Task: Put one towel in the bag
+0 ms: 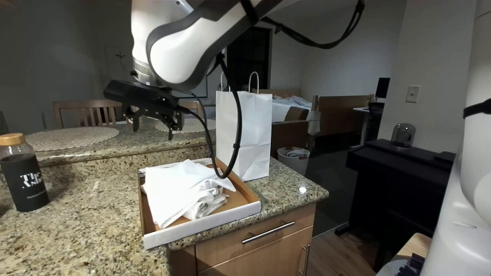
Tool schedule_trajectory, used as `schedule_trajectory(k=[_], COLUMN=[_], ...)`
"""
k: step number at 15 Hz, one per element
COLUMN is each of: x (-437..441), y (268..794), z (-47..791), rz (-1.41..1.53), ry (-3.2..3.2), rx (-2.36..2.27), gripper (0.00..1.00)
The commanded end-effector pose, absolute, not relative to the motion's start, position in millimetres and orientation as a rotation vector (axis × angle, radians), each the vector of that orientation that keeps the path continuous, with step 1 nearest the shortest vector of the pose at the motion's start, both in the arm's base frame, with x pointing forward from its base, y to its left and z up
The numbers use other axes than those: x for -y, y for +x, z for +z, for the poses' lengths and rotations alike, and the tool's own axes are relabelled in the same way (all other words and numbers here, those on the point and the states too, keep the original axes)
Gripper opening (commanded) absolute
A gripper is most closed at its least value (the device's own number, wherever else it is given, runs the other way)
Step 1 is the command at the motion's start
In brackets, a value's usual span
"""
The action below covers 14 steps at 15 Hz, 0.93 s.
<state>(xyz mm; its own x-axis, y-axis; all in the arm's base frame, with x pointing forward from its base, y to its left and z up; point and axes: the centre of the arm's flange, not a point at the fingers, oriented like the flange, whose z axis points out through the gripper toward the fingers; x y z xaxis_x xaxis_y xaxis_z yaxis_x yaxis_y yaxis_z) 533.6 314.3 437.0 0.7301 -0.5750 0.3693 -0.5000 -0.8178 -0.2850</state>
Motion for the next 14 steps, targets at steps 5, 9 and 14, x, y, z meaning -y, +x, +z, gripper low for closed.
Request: schedule_trajectory(k=[5, 9, 14], x=[-372.5, -357.6, -325.1], y=[574.0, 575.8, 579.9], z=[335.9, 314.8, 318.9], rz=[-0.65, -0.588, -0.307], ry=[-2.852, -2.958, -3.073], rx=[-1.18, -1.281, -1.334], gripper=[1.0, 1.0, 1.0])
